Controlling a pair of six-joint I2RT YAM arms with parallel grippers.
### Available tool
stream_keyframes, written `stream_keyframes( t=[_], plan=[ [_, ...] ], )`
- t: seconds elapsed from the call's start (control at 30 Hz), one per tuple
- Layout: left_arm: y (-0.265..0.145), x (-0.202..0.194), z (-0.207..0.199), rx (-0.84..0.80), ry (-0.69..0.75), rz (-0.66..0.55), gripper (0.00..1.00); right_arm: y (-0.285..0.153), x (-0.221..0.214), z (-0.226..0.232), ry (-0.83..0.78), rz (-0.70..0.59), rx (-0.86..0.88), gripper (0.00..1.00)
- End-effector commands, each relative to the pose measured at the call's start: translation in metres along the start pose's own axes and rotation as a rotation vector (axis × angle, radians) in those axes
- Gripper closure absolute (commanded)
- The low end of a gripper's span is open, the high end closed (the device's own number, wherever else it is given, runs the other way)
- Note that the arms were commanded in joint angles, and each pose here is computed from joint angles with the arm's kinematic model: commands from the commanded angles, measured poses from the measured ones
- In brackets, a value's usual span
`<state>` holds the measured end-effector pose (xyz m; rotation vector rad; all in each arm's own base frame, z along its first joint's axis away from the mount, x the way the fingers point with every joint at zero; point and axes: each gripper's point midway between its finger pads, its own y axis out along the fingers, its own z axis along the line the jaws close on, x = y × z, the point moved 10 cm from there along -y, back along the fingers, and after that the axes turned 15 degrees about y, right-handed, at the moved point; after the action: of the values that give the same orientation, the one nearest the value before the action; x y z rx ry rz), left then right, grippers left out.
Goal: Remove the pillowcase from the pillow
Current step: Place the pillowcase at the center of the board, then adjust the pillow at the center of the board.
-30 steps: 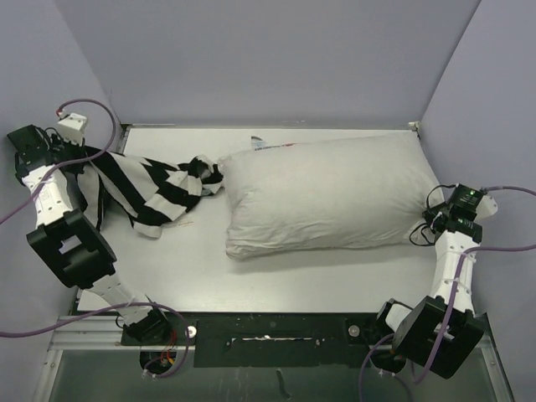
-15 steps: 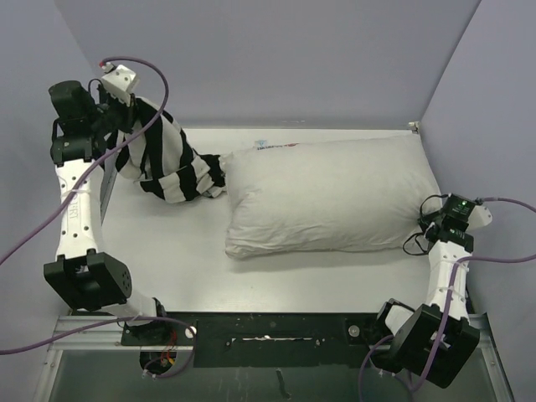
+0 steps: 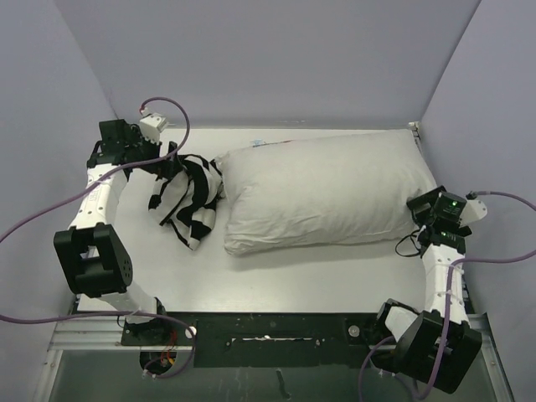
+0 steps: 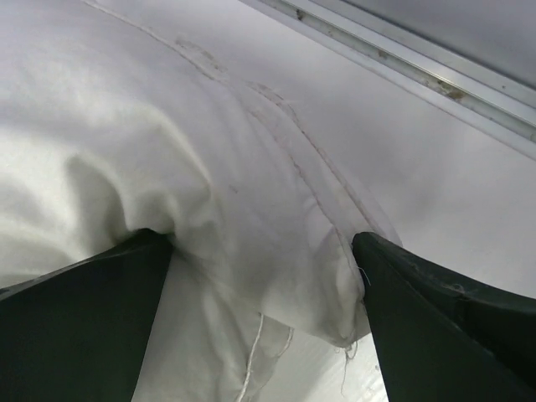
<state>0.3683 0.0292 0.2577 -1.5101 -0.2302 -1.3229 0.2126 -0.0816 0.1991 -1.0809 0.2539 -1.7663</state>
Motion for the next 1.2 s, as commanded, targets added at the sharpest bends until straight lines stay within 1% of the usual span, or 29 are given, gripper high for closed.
stream_keyframes(
  t=[0.0, 0.13, 0.2, 0.27, 0.33, 0.4, 0.5, 0.57, 0.63, 0.73, 0.8, 0.83, 0.93, 0.97, 1.03, 1.07, 1.1, 1.17],
  plan=[
    [-0.007, 0.022, 0.004, -0.017, -0.052, -0.091, 0.02, 0.002, -0.003, 0.02, -0.044, -0.103, 0.136, 0.02],
    [-0.01, 0.02, 0.014, 0.054, -0.133, -0.108, 0.02, 0.007, -0.015, 0.021, -0.136, -0.211, 0.198, 0.02],
    [-0.008, 0.013, 0.016, 0.07, -0.172, -0.123, 0.02, 0.011, -0.021, 0.019, -0.172, -0.254, 0.231, 0.02],
    [-0.004, 0.002, 0.016, 0.075, -0.215, -0.136, 0.02, 0.017, -0.026, 0.017, -0.227, -0.262, 0.234, 0.02],
    [0.004, -0.012, 0.013, 0.089, -0.245, -0.165, 0.02, 0.025, -0.03, 0.018, -0.284, -0.232, 0.205, 0.02],
    [0.016, -0.031, 0.007, 0.126, -0.259, -0.197, 0.02, 0.032, -0.034, 0.021, -0.303, -0.221, 0.219, 0.02],
    [0.034, -0.061, -0.007, 0.143, -0.295, -0.233, 0.02, 0.038, -0.044, 0.019, -0.375, -0.25, 0.307, 0.02],
    [0.045, -0.08, -0.016, 0.168, -0.313, -0.272, 0.02, 0.042, -0.051, 0.02, -0.433, -0.258, 0.319, 0.02],
    [0.054, -0.098, -0.026, 0.185, -0.285, -0.318, 0.02, 0.044, -0.059, 0.021, -0.52, -0.286, 0.343, 0.02],
    [0.056, -0.104, -0.029, 0.229, -0.306, -0.361, 0.02, 0.05, -0.074, 0.018, -0.629, -0.314, 0.367, 0.02],
    [0.059, -0.113, -0.037, 0.244, -0.286, -0.389, 0.02, 0.055, -0.084, 0.013, -0.612, -0.285, 0.367, 0.02],
    [0.059, -0.117, -0.041, 0.255, -0.266, -0.414, 0.02, 0.057, -0.087, 0.012, -0.631, -0.276, 0.381, 0.02],
    [0.061, -0.133, -0.054, 0.266, -0.166, -0.473, 0.02, 0.065, -0.101, 0.003, -0.675, -0.258, 0.366, 0.02],
    [0.059, -0.135, -0.054, 0.297, -0.14, -0.482, 0.02, 0.067, -0.103, -0.001, -0.684, -0.269, 0.379, 0.02],
    [0.052, -0.137, -0.049, 0.347, -0.158, -0.468, 0.02, 0.068, -0.106, -0.006, -0.665, -0.294, 0.393, 0.02],
    [0.046, -0.135, -0.044, 0.347, -0.172, -0.467, 0.02, 0.069, -0.107, -0.008, -0.663, -0.293, 0.386, 0.02],
    [0.039, -0.132, -0.038, 0.342, -0.2, -0.46, 0.02, 0.07, -0.108, -0.007, -0.664, -0.296, 0.383, 0.02],
    [0.021, -0.118, -0.021, 0.328, -0.303, -0.438, 0.02, 0.072, -0.109, -0.003, -0.68, -0.277, 0.378, 0.02]
  ],
)
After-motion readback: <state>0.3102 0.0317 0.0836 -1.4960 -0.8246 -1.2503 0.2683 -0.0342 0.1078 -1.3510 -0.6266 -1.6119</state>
